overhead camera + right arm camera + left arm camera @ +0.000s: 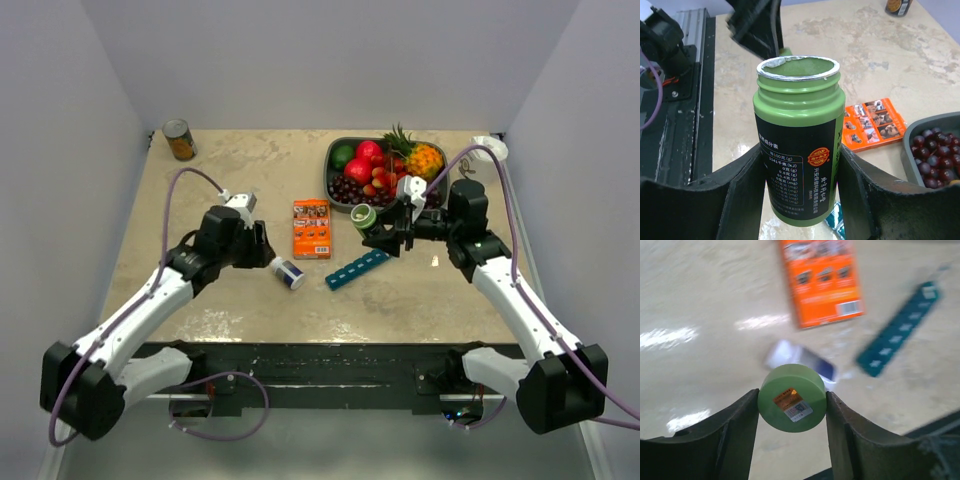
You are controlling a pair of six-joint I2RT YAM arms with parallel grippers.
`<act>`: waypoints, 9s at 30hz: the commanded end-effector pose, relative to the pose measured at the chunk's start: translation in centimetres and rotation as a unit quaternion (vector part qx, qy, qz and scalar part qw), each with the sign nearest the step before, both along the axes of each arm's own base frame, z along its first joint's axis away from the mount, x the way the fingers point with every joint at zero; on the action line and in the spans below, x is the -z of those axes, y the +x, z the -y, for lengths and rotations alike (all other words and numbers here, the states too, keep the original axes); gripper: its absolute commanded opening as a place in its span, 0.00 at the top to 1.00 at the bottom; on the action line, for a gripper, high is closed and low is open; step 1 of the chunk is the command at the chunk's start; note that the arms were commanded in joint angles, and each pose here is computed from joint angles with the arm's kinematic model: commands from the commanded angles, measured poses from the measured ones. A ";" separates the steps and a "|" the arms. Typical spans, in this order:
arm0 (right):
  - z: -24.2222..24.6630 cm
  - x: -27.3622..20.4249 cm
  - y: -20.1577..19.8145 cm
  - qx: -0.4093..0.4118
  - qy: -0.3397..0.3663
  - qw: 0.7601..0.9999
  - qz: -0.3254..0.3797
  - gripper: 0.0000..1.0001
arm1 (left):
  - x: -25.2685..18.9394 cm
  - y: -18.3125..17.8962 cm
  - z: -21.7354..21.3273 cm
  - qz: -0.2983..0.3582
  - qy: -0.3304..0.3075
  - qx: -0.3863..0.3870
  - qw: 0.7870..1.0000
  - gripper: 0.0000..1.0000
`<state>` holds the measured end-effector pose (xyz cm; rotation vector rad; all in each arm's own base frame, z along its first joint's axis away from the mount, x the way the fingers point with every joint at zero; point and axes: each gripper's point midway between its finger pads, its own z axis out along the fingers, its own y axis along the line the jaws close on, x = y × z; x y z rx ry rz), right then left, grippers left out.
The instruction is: Sort the pills into containers
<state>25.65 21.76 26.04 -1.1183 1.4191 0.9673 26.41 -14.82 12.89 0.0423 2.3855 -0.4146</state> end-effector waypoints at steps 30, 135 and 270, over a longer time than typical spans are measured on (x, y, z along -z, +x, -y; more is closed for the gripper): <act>1.2 6.2 -1.2 -0.028 -0.175 0.984 0.001 0.93 | -13.7 -1.6 19.9 0.097 -0.380 0.277 0.877 0.92; -1.2 5.5 -5.1 -0.097 -0.198 0.975 -0.029 0.96 | -13.7 -5.3 15.2 0.069 -0.344 0.294 0.889 0.11; 1.7 5.6 -1.4 0.035 -0.260 0.964 0.041 0.96 | -11.9 -2.4 21.7 0.008 -0.342 0.148 0.928 0.20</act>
